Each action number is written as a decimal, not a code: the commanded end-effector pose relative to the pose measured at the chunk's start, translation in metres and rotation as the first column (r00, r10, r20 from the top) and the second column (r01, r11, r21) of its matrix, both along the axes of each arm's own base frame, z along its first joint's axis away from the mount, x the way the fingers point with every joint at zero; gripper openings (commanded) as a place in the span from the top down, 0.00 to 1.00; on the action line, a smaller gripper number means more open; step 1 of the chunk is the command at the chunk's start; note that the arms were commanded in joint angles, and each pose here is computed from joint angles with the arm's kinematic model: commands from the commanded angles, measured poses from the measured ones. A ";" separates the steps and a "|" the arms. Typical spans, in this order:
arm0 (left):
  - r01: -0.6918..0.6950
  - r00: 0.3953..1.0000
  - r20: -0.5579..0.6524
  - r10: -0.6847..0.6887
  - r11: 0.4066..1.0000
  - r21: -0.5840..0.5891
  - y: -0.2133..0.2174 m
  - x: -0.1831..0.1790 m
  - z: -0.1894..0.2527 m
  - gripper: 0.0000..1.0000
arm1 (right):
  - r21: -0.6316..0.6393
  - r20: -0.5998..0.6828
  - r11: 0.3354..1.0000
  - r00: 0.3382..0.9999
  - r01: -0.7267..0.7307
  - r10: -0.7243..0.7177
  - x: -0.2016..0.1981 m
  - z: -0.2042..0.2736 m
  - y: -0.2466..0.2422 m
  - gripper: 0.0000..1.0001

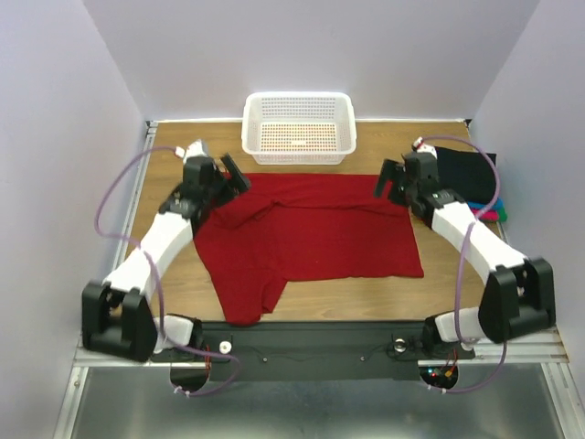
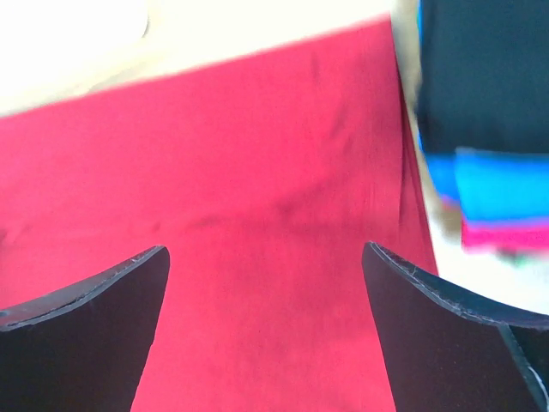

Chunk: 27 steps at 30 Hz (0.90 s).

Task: Fold and stack the t-shirts
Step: Fold the tshirt

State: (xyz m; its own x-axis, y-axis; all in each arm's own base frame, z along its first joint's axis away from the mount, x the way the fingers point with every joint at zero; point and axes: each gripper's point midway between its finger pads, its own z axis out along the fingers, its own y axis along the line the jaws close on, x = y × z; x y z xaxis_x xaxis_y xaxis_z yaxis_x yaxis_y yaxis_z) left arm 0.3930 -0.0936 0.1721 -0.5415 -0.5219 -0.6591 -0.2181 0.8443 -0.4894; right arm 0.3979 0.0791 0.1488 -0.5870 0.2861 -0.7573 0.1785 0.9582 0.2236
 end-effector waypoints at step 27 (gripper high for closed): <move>-0.087 0.943 -0.332 -0.019 0.949 -0.303 -0.035 -0.226 -0.110 0.01 | 0.123 -0.216 0.988 0.975 0.089 -0.061 -0.141 -0.081 -0.015 0.00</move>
State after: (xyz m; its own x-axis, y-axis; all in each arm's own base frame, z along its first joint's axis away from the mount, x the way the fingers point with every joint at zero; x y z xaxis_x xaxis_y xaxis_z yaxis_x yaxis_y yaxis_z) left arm 0.2033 -0.1060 0.0681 -0.6107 -0.6970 -0.3758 -0.4172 0.6866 -0.5954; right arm 0.2610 0.0683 0.0644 -0.7247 0.3863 -0.5706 0.2680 0.9209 0.2831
